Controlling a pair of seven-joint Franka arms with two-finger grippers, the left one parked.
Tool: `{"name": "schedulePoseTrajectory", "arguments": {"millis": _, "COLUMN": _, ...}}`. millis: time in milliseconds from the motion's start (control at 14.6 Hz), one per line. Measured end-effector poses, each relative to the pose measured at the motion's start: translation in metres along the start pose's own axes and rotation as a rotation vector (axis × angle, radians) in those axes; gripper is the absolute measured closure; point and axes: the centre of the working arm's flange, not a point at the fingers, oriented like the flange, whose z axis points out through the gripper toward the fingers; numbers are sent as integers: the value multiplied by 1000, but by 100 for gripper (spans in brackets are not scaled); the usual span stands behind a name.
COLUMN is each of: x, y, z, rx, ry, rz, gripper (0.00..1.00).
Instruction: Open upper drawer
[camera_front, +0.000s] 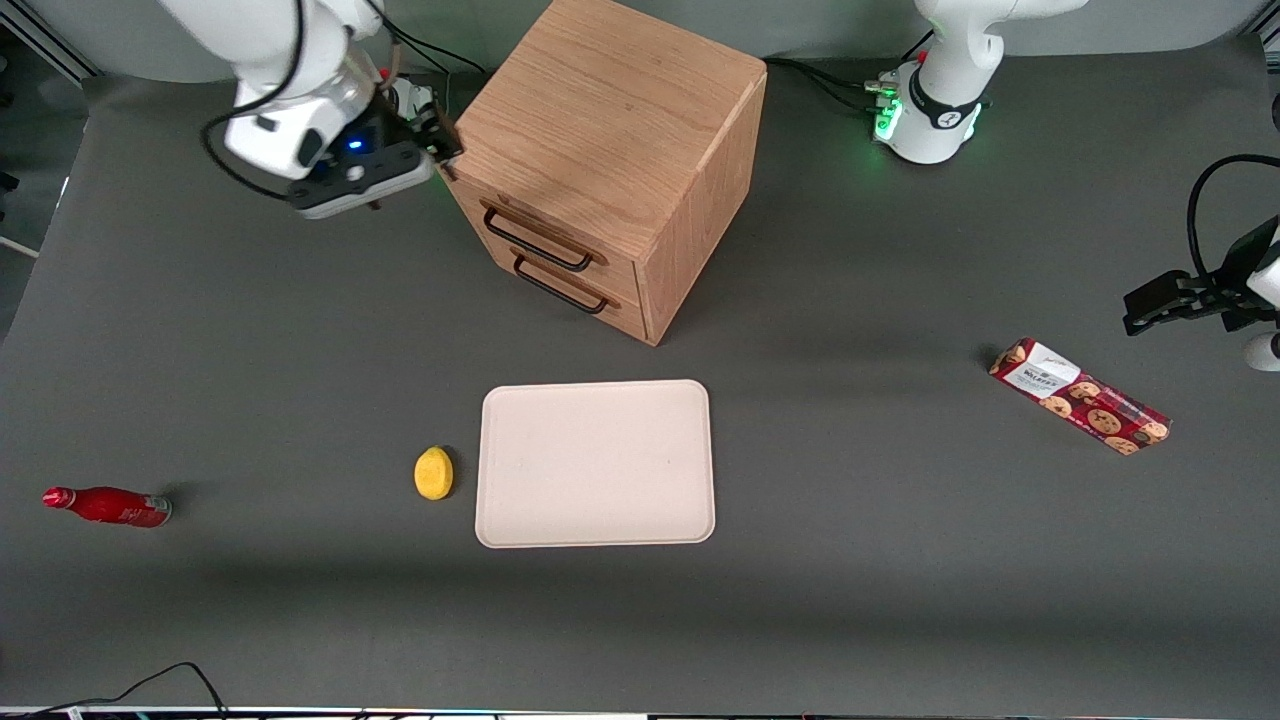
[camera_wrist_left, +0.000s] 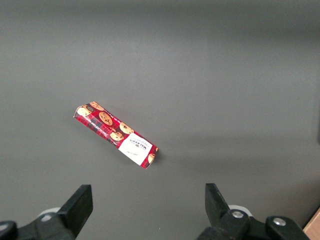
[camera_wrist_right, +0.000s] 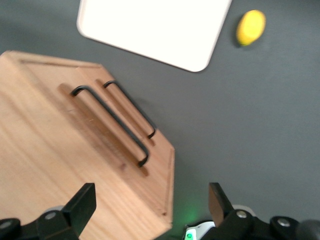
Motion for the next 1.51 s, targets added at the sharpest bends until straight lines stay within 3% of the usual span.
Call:
{"name": "schedulePoseTrajectory", "arguments": {"millis": 206, "x": 5, "y": -10, "z": 13, "rx": 7, "ry": -29, "rz": -56, "gripper": 0}}
{"name": "schedulePoseTrajectory", "arguments": {"millis": 412, "x": 15, "y": -8, "z": 27, "rx": 41, "ry": -62, "rz": -350, "gripper": 0}}
{"name": "schedulePoseTrajectory", "arguments": {"millis": 618, "x": 30, "y": -5, "z": 51, "rx": 138, "ry": -111, "rz": -522, "gripper": 0}}
{"name": "schedulePoseTrajectory", "arguments": {"millis": 755, "x": 38, "y": -4, "z": 60, "rx": 178, "ry": -123, "rz": -544, "gripper": 0}}
{"name": "schedulePoseTrajectory", "arguments": {"millis": 1029, "x": 50, "y": 1, "z": 68, "rx": 200, "ry": -118, "rz": -540, "gripper": 0}}
{"name": "schedulePoseTrajectory", "arguments": {"millis": 1304, "x": 81, "y": 14, "z": 118, "rx": 249, "ry": -122, "rz": -509, "gripper": 0}}
{"name": "schedulePoseTrajectory", "arguments": {"millis": 1510, "x": 87, "y": 16, "z": 149, "rx": 257, "ry": -117, "rz": -493, "gripper": 0}}
